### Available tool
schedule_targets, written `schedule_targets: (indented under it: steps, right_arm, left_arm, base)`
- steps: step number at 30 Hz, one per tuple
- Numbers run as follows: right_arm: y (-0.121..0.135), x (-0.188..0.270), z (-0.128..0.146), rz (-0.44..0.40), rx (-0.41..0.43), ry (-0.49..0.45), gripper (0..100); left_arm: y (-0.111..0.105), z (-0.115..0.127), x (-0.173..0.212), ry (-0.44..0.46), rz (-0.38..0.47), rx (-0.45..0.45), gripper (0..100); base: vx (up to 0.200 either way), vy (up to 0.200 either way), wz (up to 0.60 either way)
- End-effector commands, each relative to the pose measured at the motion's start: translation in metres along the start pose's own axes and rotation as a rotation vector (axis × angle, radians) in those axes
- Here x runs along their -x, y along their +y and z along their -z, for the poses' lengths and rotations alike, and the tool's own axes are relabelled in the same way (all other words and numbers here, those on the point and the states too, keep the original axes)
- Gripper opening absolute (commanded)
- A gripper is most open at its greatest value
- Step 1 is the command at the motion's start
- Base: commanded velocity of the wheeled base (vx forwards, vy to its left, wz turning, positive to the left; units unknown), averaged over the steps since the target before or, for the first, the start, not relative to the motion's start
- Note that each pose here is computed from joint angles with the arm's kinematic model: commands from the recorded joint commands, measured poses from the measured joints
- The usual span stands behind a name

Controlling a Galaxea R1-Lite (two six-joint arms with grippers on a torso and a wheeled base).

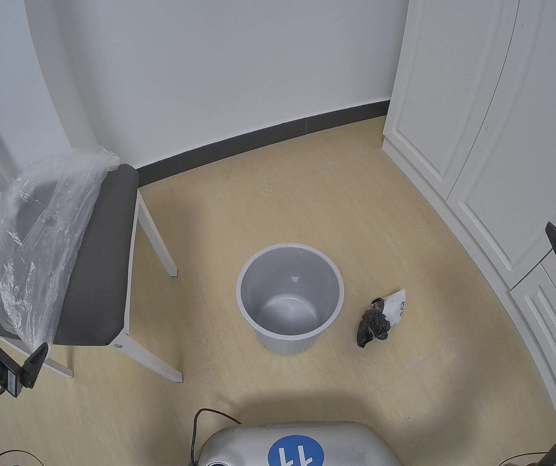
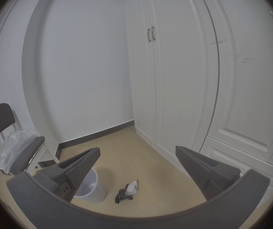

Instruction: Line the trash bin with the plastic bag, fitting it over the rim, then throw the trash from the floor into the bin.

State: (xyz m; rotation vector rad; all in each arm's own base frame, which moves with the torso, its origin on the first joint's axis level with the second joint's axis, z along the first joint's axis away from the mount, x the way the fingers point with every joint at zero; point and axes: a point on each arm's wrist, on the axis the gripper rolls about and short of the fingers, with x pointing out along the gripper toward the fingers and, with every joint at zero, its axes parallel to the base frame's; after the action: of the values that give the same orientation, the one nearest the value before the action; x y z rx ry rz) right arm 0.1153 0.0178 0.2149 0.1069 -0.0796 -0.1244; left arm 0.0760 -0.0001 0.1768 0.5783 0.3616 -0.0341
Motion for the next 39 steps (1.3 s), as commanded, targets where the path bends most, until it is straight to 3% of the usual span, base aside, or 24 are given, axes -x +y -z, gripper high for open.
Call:
schedule_targets:
  steps: [1,8,12,15,19,39]
  right_arm:
    - [0.008,-0.005,0.008,-0.032,0.015,0.047,100]
    - [0.008,-0.006,0.014,-0.033,0.023,0.069,100]
    - [0.009,-0.005,0.014,-0.045,0.023,0.07,100]
    - [0.01,-0.005,0.014,-0.054,0.025,0.071,100]
    - [0.01,-0.005,0.014,-0.056,0.034,0.07,100]
    - [0.01,-0.005,0.015,-0.055,0.031,0.067,100]
  left_arm:
    - [-0.003,0.003,-0.024,0.138,0.021,-0.057,100]
    - [-0.007,0.008,-0.046,0.233,0.04,-0.08,100]
    - [-0.01,0.013,-0.057,0.266,-0.002,-0.109,100]
    - [-0.011,0.015,-0.07,0.272,-0.091,-0.213,100]
    - [-0.013,0.018,-0.073,0.261,-0.139,-0.281,100]
    - [-0.01,0.021,-0.093,0.34,-0.174,-0.286,100]
  base:
    - [0.0,0.0,0.0]
    - [0.0,0.0,0.0]
    - [0.0,0.0,0.0]
    - [0.0,0.0,0.0]
    - [0.0,0.0,0.0]
    - [0.0,0.0,0.0]
